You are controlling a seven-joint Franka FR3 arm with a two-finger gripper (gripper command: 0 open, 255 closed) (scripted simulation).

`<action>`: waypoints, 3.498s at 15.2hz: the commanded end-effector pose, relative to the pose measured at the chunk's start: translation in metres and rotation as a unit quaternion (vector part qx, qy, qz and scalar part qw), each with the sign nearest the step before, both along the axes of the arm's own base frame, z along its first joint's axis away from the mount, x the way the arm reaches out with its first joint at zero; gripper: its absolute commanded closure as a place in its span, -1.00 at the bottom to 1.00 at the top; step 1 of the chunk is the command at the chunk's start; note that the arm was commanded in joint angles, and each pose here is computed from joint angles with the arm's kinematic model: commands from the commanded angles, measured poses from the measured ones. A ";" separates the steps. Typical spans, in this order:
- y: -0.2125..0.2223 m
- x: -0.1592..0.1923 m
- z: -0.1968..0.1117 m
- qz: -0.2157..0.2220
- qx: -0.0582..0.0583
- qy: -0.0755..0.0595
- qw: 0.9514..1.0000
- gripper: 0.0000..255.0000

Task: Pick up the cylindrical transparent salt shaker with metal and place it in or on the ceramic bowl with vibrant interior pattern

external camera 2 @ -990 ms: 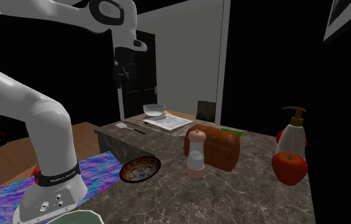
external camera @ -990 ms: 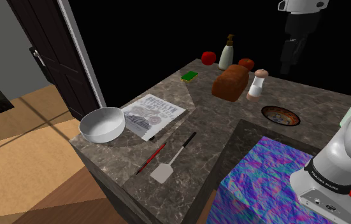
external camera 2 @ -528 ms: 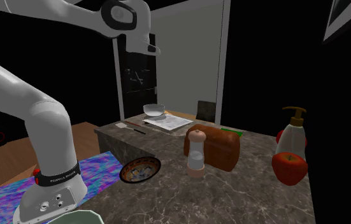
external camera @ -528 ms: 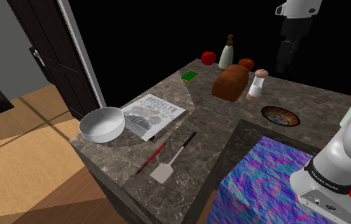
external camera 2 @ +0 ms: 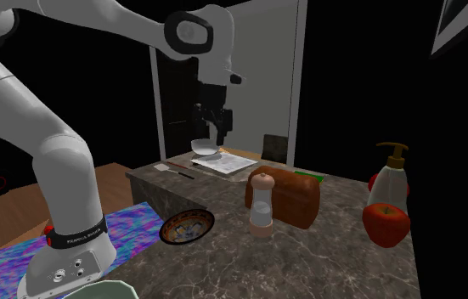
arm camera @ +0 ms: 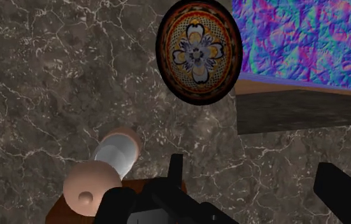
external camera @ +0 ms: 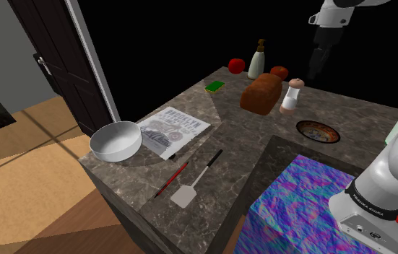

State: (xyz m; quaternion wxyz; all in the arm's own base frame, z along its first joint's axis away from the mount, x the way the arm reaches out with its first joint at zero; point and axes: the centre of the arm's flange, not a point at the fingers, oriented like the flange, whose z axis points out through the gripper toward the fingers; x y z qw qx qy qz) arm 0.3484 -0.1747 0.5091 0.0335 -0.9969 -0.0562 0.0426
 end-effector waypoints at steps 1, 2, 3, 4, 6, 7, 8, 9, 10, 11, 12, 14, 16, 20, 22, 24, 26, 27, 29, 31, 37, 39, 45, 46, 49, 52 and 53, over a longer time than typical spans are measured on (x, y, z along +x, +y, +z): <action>-0.026 0.010 -0.012 0.003 0.007 -0.005 1.000 -1.00; -0.038 0.015 -0.017 0.004 0.011 -0.008 1.000 -1.00; -0.049 0.020 -0.022 0.005 0.015 -0.010 1.000 -1.00; -0.061 0.026 -0.027 0.006 0.019 -0.012 1.000 -1.00; -0.084 0.037 -0.038 0.008 0.027 -0.017 0.999 -1.00; -0.096 0.042 -0.044 0.009 0.031 -0.019 0.999 -1.00; -0.107 0.048 -0.049 0.010 0.035 -0.022 0.999 -1.00; -0.119 0.053 -0.055 0.011 0.039 -0.024 0.999 -1.00; -0.130 0.059 -0.060 0.013 0.043 -0.027 0.999 -1.00; -0.141 0.065 -0.066 0.014 0.047 -0.029 0.998 -1.00; -0.152 0.071 -0.072 0.015 0.051 -0.031 0.998 -1.00; -0.158 0.074 -0.081 0.015 0.053 -0.033 0.998 -1.00; -0.156 0.074 -0.091 0.015 0.053 -0.033 0.998 -1.00; -0.153 0.073 -0.112 0.015 0.053 -0.033 0.998 -1.00; -0.152 0.073 -0.115 0.015 0.053 -0.033 0.998 -1.00; -0.152 0.073 -0.115 0.015 0.053 -0.033 0.998 -1.00; -0.152 0.073 -0.115 0.015 0.053 -0.033 0.998 -1.00; -0.152 0.073 -0.115 0.015 0.053 -0.033 0.998 -1.00; -0.152 0.073 -0.115 0.015 0.053 -0.033 0.998 1.00; -0.152 0.073 -0.115 0.015 0.053 -0.033 0.998 1.00; -0.152 0.073 -0.115 0.015 0.053 -0.033 0.998 1.00; -0.152 0.073 -0.110 0.015 0.053 -0.033 0.998 1.00; -0.152 0.073 -0.078 0.015 0.053 -0.033 0.998 1.00; -0.152 0.073 -0.073 0.015 0.053 -0.033 0.998 1.00; -0.152 0.073 -0.057 0.015 0.053 -0.033 0.998 1.00; -0.152 0.073 -0.041 0.015 0.053 -0.033 0.998 1.00; -0.152 0.073 -0.036 0.015 0.053 -0.033 0.998 1.00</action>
